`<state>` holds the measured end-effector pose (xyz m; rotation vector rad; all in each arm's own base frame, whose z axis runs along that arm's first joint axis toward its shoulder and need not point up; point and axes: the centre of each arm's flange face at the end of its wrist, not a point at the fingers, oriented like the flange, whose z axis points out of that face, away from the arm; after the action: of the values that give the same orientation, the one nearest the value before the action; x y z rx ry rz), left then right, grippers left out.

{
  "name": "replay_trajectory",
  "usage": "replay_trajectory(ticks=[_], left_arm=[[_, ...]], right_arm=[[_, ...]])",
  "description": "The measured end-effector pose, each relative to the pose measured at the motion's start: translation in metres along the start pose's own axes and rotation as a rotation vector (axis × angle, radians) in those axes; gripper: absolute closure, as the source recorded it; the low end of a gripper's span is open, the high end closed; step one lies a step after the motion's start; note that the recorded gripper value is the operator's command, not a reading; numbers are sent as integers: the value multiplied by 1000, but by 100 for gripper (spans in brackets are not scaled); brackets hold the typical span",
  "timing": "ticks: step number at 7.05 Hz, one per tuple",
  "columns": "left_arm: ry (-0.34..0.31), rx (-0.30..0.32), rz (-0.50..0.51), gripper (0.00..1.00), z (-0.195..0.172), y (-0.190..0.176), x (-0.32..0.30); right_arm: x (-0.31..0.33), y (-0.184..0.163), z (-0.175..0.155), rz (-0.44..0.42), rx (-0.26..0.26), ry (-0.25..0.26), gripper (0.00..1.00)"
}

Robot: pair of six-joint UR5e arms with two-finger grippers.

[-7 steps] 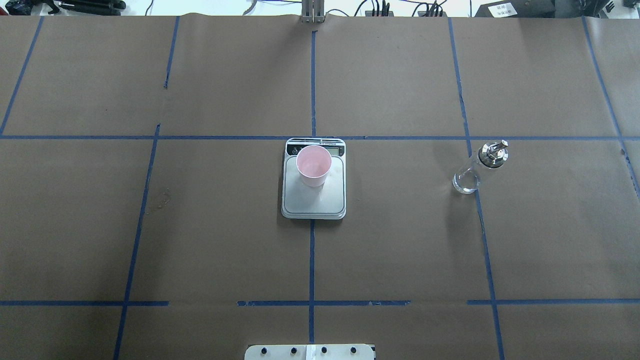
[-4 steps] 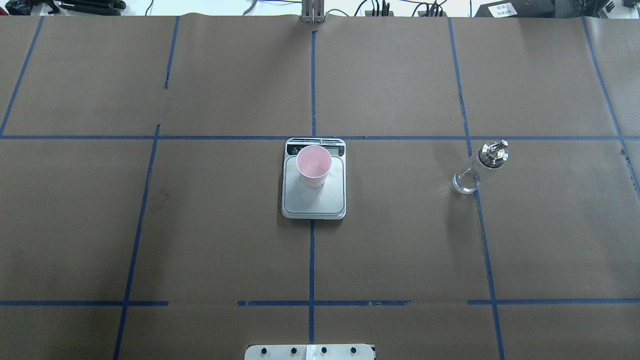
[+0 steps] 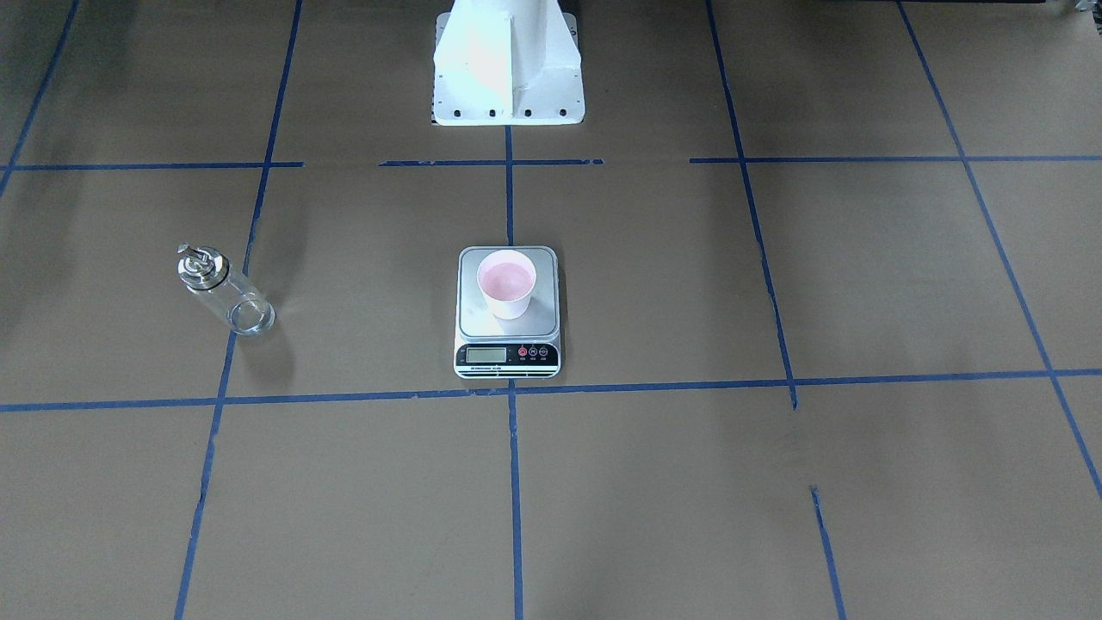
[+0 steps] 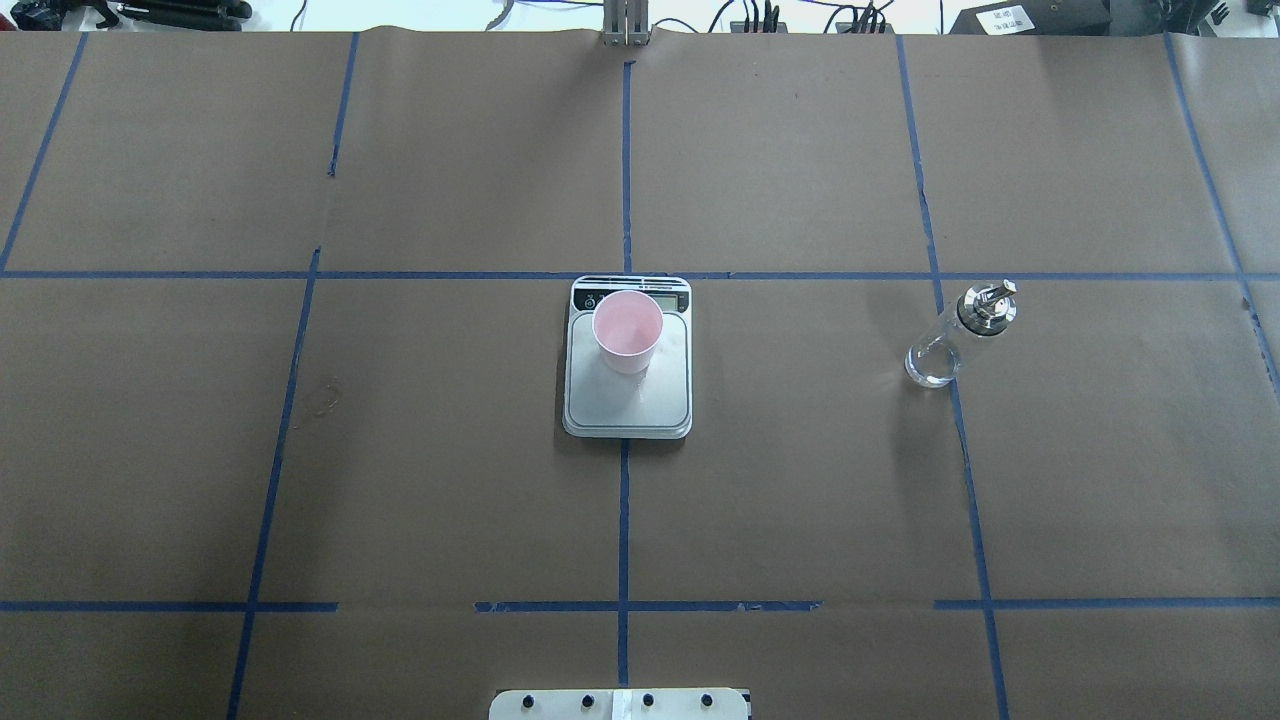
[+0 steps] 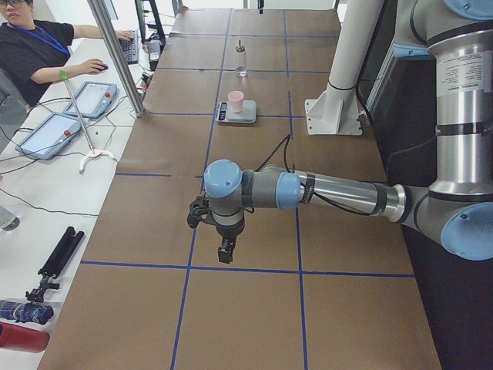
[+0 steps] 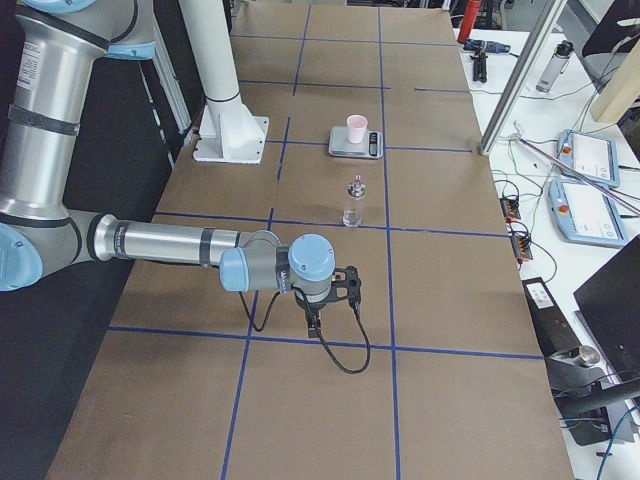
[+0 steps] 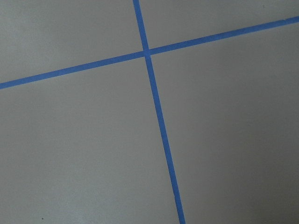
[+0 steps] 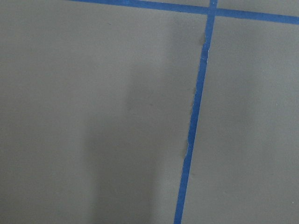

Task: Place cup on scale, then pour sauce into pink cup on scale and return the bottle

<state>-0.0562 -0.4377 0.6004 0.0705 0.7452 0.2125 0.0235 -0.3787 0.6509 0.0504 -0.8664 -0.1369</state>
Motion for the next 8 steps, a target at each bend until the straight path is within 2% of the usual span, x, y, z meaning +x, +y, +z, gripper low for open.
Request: replay_trajectory(ticks=[8], left_arm=[[2,-3,-4,0,0,3,0]], right_arm=[[-1,0,0,-1,-1,-1,0]])
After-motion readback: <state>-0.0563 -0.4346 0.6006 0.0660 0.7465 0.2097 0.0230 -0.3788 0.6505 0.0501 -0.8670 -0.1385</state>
